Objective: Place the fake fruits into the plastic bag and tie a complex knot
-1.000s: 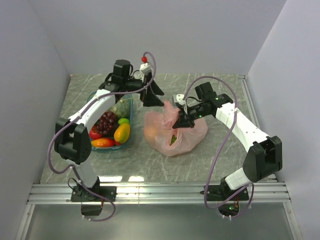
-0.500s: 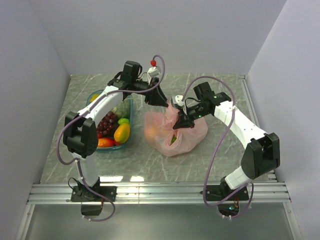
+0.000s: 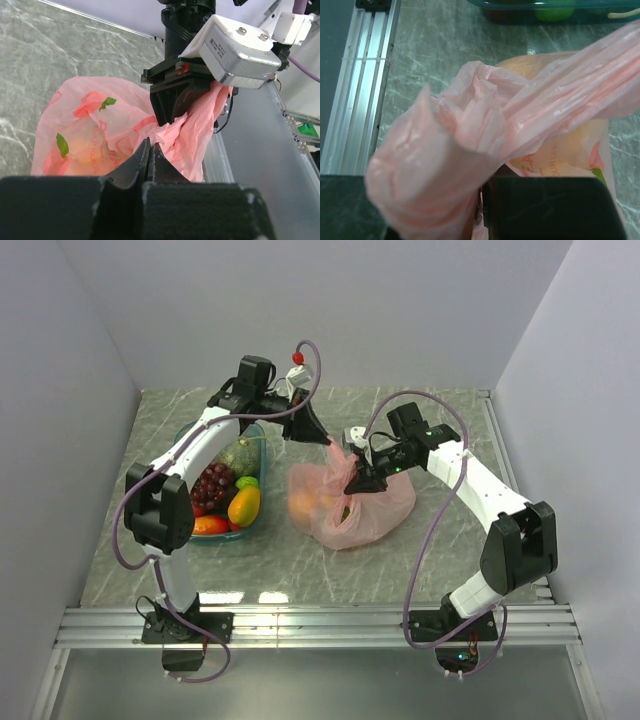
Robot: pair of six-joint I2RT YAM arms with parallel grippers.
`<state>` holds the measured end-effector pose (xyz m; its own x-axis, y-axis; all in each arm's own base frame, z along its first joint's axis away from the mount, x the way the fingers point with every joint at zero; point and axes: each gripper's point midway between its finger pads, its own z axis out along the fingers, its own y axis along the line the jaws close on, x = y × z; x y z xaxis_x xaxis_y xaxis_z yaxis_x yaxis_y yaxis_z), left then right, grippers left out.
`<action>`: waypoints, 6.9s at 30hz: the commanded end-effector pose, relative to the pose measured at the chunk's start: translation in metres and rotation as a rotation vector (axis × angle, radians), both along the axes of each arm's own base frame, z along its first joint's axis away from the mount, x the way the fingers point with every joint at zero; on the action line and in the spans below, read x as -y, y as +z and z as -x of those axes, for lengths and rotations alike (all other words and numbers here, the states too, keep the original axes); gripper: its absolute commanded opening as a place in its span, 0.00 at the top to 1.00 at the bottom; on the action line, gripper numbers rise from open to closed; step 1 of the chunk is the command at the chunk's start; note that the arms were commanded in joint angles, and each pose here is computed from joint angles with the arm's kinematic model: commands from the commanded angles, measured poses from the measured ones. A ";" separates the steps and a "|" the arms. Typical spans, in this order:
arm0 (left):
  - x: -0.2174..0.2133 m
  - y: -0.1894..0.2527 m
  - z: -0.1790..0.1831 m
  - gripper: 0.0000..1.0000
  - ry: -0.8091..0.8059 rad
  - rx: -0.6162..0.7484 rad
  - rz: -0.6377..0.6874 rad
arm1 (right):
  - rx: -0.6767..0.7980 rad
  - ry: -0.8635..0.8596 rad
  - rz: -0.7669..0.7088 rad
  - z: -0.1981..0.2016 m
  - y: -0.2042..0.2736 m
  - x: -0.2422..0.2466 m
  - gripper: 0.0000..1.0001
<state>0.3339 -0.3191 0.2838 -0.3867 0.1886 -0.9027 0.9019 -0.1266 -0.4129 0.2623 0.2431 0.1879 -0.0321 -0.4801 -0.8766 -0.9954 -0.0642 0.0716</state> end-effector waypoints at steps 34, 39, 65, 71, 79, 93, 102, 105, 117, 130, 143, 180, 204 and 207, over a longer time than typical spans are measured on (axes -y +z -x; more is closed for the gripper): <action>0.038 -0.114 0.088 0.99 0.134 -0.049 -0.292 | -0.451 -0.538 -0.105 -0.028 -0.006 0.007 1.00; 0.053 -0.144 0.053 1.00 0.326 -0.149 -0.356 | -0.572 -0.771 -0.198 -0.028 0.001 0.014 1.00; 0.041 -0.088 0.072 1.00 0.194 -0.190 -0.264 | -0.883 -1.166 -0.589 -0.033 0.005 0.036 1.00; 0.061 -0.110 0.096 1.00 0.170 -0.312 -0.304 | -0.799 -1.164 -0.575 -0.035 0.007 0.040 1.00; 0.098 -0.117 0.061 1.00 0.267 -0.404 -0.207 | -0.790 -1.096 -0.533 -0.026 0.003 0.032 0.94; 0.091 -0.123 0.029 1.00 0.350 -0.420 -0.174 | -0.470 -0.859 -0.158 0.013 0.010 0.054 0.12; 0.089 -0.126 0.034 1.00 0.332 -0.422 -0.187 | -0.372 -0.891 -0.204 0.013 0.052 0.100 0.13; 0.088 -0.122 0.038 1.00 0.325 -0.427 -0.187 | -0.408 -1.005 -0.237 -0.009 0.045 0.121 0.39; 0.114 -0.135 0.056 1.00 0.290 -0.487 -0.239 | -0.814 -0.945 -0.037 0.014 -0.069 0.109 0.29; 0.106 -0.086 0.050 1.00 0.115 -0.500 0.028 | -0.937 -0.725 -0.271 0.008 -0.026 0.002 0.19; 0.081 -0.084 0.087 0.99 -0.041 -0.546 0.051 | -0.690 -0.738 -0.049 0.051 -0.011 0.062 0.14; 0.095 -0.073 0.099 1.00 -0.117 -0.538 0.143 | -0.629 -0.792 -0.157 0.005 -0.013 0.024 0.30; 0.115 -0.097 0.092 0.99 -0.063 -0.560 0.105 | -0.636 -0.650 -0.025 0.020 -0.021 0.030 0.07; 0.115 -0.095 0.094 0.99 -0.071 -0.556 0.111 | -0.632 -0.651 0.013 0.028 -0.016 0.044 0.07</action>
<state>0.2399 -0.4288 0.1761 -0.8300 0.1771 -0.5289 0.4958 -0.2001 -0.8451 0.2480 0.2161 0.1568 -0.8256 -0.1223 -0.5509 -0.5298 0.5043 0.6819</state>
